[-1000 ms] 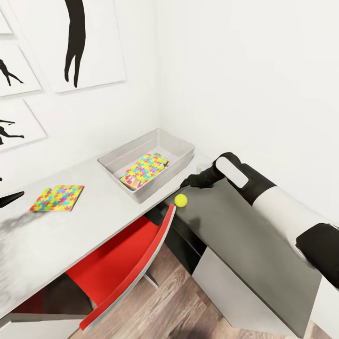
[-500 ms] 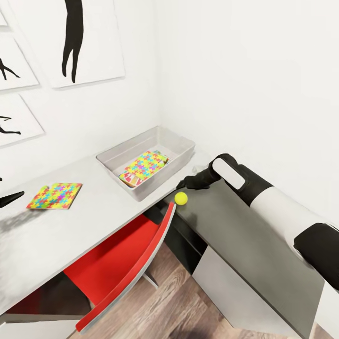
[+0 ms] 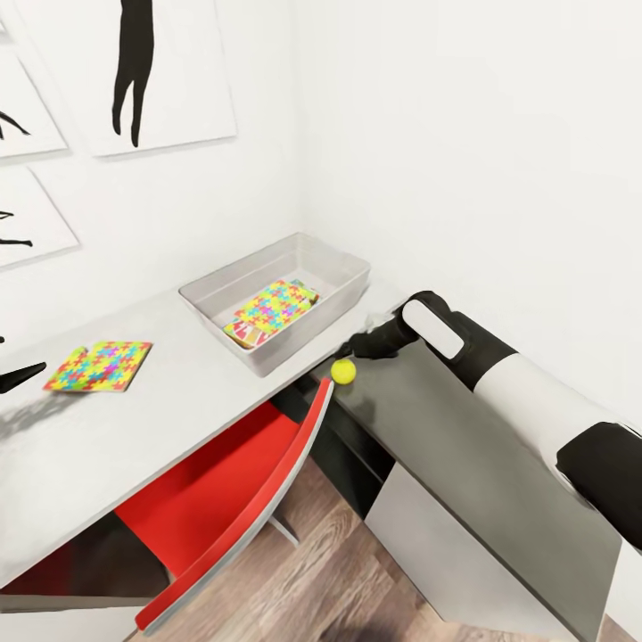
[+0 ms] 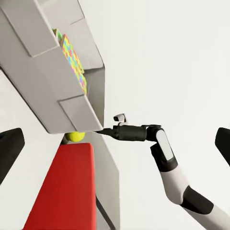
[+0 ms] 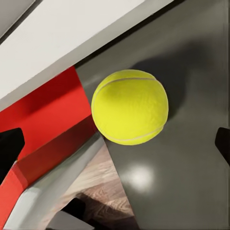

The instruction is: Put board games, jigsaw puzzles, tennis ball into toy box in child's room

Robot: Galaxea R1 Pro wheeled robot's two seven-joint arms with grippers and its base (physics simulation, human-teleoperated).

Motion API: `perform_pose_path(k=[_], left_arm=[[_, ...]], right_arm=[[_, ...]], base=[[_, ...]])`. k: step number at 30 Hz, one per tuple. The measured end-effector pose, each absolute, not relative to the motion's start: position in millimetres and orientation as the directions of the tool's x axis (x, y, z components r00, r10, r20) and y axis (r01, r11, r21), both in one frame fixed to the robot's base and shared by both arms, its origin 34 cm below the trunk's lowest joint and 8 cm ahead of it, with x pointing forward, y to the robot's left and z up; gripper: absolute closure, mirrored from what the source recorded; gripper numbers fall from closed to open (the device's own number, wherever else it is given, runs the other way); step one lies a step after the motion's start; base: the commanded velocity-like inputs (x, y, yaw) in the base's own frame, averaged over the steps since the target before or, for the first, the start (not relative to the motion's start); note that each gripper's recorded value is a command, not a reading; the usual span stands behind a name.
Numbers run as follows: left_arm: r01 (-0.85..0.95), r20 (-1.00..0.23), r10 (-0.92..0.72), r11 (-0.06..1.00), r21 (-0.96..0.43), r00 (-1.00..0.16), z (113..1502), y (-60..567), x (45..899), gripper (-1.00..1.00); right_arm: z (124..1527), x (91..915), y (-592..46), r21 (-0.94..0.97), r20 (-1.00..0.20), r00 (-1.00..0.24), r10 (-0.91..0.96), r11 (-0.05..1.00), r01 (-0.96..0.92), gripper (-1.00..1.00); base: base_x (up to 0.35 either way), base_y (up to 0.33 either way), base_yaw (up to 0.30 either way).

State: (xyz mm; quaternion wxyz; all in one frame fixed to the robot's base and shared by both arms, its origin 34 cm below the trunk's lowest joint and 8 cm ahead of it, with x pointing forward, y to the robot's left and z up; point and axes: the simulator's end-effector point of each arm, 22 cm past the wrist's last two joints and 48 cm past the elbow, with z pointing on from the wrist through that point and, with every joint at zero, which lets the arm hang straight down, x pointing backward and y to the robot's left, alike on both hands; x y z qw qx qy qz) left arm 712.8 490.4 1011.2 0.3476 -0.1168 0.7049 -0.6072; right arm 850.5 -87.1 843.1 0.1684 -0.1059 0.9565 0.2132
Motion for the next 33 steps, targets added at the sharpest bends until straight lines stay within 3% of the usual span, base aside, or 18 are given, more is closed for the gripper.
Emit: perform_pose_path(k=[33], left_arm=[[0.26,-0.35,-0.585,0.236,-0.936,-0.732,986,490,713,-1.0]], right_arm=[[818,856,-94,0.331,-0.386,-0.911,-0.146,0.9,-0.285,-1.0]], base=[[0.0,0.0,0.0]])
